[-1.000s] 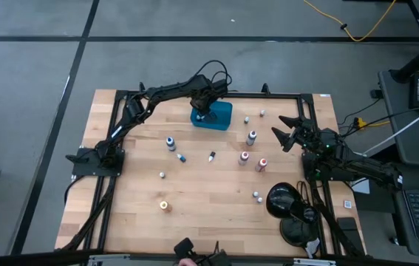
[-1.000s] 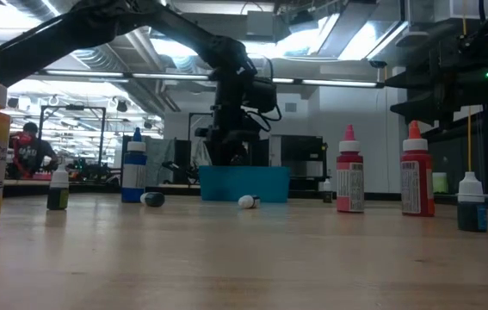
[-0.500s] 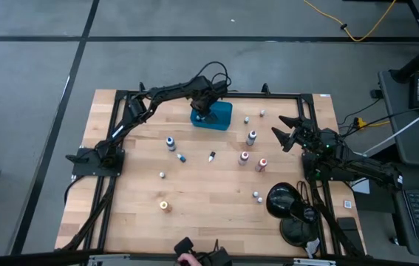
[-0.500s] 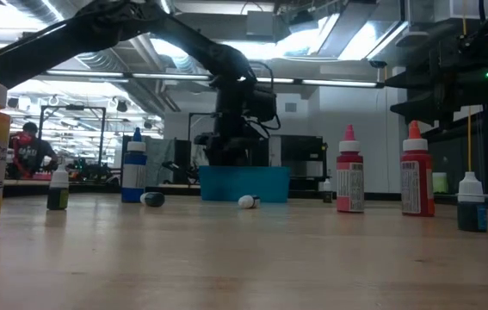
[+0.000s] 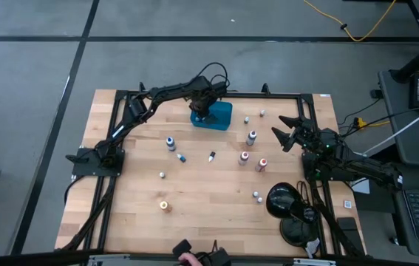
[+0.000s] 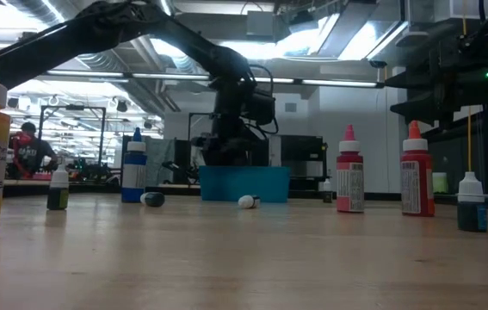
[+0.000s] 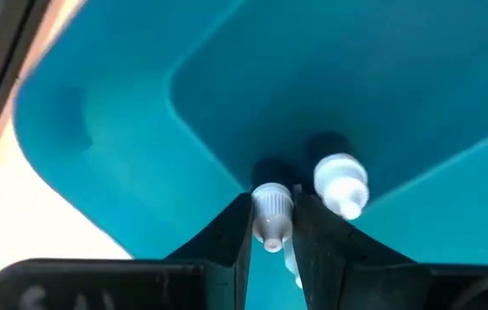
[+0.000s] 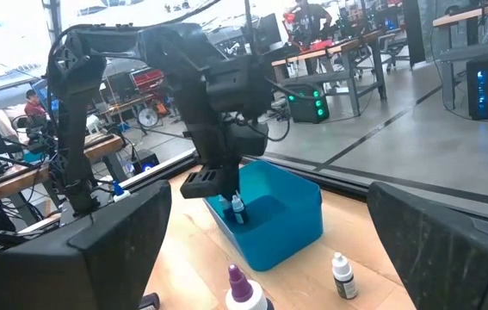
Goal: Pick & Place food coloring
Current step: Put the small black food coloring bottle into the blue bin
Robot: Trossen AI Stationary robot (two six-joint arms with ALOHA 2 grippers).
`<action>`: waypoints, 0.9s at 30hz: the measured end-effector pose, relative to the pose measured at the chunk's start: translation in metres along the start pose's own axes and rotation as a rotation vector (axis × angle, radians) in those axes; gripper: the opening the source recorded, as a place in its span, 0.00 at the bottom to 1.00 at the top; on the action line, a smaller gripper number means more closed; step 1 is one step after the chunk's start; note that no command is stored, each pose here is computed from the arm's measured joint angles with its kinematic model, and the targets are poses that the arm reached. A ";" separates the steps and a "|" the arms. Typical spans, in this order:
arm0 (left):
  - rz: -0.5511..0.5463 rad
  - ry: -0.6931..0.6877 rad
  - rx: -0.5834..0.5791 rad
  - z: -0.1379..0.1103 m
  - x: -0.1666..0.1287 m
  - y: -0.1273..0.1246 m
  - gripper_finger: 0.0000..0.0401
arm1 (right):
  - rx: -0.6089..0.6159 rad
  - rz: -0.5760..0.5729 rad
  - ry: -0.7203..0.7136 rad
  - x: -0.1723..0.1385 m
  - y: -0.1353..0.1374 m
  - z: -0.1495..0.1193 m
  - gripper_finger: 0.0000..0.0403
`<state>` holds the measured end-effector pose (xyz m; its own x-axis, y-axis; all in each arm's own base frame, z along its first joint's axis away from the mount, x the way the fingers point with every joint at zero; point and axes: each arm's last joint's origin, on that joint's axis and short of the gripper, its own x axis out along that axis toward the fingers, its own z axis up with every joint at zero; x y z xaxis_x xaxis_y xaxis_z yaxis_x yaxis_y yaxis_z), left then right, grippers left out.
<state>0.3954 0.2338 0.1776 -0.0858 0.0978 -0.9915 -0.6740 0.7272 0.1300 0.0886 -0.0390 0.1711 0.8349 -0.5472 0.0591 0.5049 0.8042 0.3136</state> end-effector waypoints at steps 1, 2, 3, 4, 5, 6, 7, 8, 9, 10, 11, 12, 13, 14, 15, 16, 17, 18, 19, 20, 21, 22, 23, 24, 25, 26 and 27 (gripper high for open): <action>0.000 0.001 0.001 0.000 0.000 0.000 0.17 | 0.000 0.000 0.000 0.000 0.000 0.000 0.97; 0.000 -0.002 0.002 0.000 0.000 -0.001 0.17 | 0.000 0.001 0.000 0.000 0.000 0.000 0.97; -0.001 -0.004 0.003 -0.001 -0.001 -0.003 0.17 | 0.000 0.000 0.000 0.000 0.000 0.000 0.97; -0.002 -0.003 0.004 -0.001 -0.001 -0.003 0.17 | 0.000 0.000 0.000 0.000 0.000 0.000 0.97; -0.004 -0.003 -0.001 -0.001 -0.001 -0.004 0.17 | 0.000 0.000 0.000 0.000 0.000 0.000 0.97; -0.005 -0.003 0.000 -0.001 -0.001 -0.004 0.17 | 0.000 0.000 0.000 0.000 0.000 0.000 0.97; -0.012 -0.001 -0.001 -0.001 -0.001 -0.004 0.17 | 0.000 0.001 0.000 0.000 0.000 0.000 0.97; -0.018 0.000 -0.001 -0.001 -0.001 -0.004 0.17 | 0.000 0.000 0.000 0.000 0.000 0.000 0.97; -0.020 0.001 -0.002 -0.001 -0.001 -0.004 0.17 | 0.000 0.000 0.000 0.000 0.000 0.000 0.97; -0.022 0.000 -0.001 -0.001 -0.001 -0.005 0.17 | 0.000 0.000 0.000 0.000 0.000 0.000 0.97; -0.022 -0.001 0.000 -0.001 -0.001 -0.005 0.17 | 0.000 0.000 0.000 0.000 0.000 0.000 0.97; -0.019 -0.002 0.002 -0.001 -0.001 -0.006 0.17 | 0.000 0.000 0.000 0.000 0.000 0.000 0.97; -0.019 -0.002 0.002 -0.001 -0.001 -0.006 0.17 | 0.000 0.001 0.000 0.000 0.000 0.000 0.97; -0.020 -0.002 0.002 -0.001 -0.001 -0.006 0.17 | 0.000 0.001 0.000 0.000 0.000 0.000 0.97; -0.019 -0.002 0.000 -0.001 -0.001 -0.006 0.17 | 0.000 0.000 0.000 0.000 0.000 0.000 0.97; -0.020 -0.002 -0.004 -0.001 -0.001 -0.007 0.17 | 0.000 0.000 0.000 0.000 0.000 0.000 0.97; -0.020 -0.001 -0.004 -0.001 -0.001 -0.007 0.18 | 0.000 0.000 0.000 0.000 0.000 0.000 0.97; -0.023 0.000 -0.005 -0.001 -0.001 -0.007 0.19 | 0.000 0.000 0.000 0.000 0.000 0.000 0.97; -0.024 0.001 -0.005 -0.001 -0.001 -0.007 0.20 | 0.000 0.000 0.000 0.000 0.000 0.000 0.97; -0.024 0.002 -0.005 -0.002 -0.001 -0.007 0.21 | 0.000 0.000 0.000 0.000 0.000 0.000 0.97; -0.024 0.004 -0.009 -0.002 -0.001 -0.006 0.23 | 0.000 0.000 0.000 0.000 0.000 0.000 0.97; -0.024 0.006 -0.013 -0.002 -0.001 -0.006 0.24 | 0.000 0.001 0.000 0.000 0.000 0.000 0.97; -0.023 0.007 -0.013 -0.002 -0.001 -0.006 0.25 | 0.000 0.000 0.000 0.000 0.000 0.000 0.97; -0.024 0.007 -0.013 -0.002 -0.001 -0.006 0.26 | 0.000 0.000 0.000 0.000 0.000 0.000 0.97; -0.024 0.007 -0.013 -0.002 -0.001 -0.006 0.26 | 0.000 0.000 0.000 0.000 0.000 0.000 0.97; -0.023 0.007 -0.014 -0.002 -0.001 -0.006 0.27 | 0.000 0.000 0.000 0.000 0.000 0.000 0.97; -0.024 0.008 -0.015 -0.002 -0.001 -0.006 0.28 | 0.000 0.000 0.000 0.000 0.000 0.000 0.97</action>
<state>0.3980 0.2283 0.1782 -0.0753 0.0752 -0.9943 -0.6867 0.7191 0.1063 0.0886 -0.0390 0.1711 0.8351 -0.5470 0.0588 0.5048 0.8043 0.3135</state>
